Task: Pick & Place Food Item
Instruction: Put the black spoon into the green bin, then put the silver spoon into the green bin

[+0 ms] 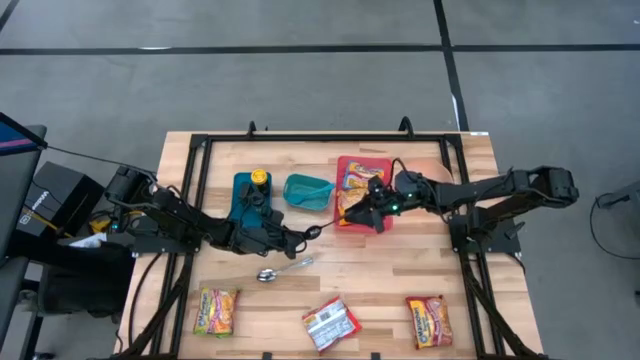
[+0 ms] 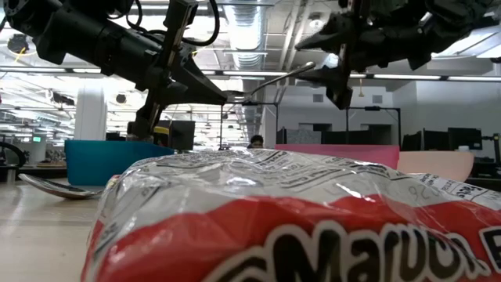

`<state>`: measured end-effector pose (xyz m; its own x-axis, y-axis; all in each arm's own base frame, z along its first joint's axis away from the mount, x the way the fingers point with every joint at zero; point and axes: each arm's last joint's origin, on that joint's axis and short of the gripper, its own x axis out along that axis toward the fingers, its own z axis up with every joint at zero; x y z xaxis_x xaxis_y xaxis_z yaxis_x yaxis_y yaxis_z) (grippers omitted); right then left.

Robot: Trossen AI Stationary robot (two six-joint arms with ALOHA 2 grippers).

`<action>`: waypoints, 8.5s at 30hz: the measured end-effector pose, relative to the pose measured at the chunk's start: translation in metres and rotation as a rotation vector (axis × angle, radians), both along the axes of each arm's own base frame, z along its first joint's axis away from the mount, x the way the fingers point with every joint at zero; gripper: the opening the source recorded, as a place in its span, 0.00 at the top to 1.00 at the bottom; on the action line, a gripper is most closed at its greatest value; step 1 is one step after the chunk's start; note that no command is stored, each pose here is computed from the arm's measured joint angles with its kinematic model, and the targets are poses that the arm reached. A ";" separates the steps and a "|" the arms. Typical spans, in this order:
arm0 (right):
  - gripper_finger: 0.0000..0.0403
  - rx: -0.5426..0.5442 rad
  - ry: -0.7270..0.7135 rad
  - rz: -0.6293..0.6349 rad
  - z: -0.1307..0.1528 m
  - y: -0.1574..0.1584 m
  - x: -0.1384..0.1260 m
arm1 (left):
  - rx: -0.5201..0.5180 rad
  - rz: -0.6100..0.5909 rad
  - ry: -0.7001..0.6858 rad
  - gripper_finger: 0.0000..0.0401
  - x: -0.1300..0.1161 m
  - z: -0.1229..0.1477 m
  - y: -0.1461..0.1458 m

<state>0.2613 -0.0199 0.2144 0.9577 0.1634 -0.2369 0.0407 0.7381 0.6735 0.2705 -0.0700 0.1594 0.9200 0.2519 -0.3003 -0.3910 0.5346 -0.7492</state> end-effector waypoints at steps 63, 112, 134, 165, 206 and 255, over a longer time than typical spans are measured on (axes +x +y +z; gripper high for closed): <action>0.95 0.010 0.115 0.030 -0.009 -0.007 0.014 | 0.007 0.001 0.024 1.00 -0.001 -0.002 0.000; 1.00 -0.102 0.094 -0.103 0.010 -0.034 -0.005 | 0.120 -0.102 0.088 0.67 -0.020 0.023 -0.001; 1.00 -0.003 0.196 -0.290 0.044 -0.087 0.003 | 0.574 -0.290 -0.036 0.67 -0.017 0.044 -0.016; 0.99 0.251 0.406 -0.317 -0.014 -0.124 0.094 | 0.970 -0.225 -0.239 0.67 -0.017 0.075 -0.015; 0.95 0.250 0.503 -0.413 -0.039 -0.112 0.103 | 0.965 -0.216 -0.255 0.67 -0.017 0.076 -0.015; 0.77 -0.010 0.732 -0.432 0.023 -0.100 0.038 | 0.965 -0.217 -0.253 0.67 -0.017 0.076 -0.015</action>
<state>0.2996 -0.1202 0.2373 0.5402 -0.1872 -0.8204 0.7433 0.5633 0.3609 0.2535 -0.0852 0.2356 0.9828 0.1042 0.1522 -0.1041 0.9945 -0.0084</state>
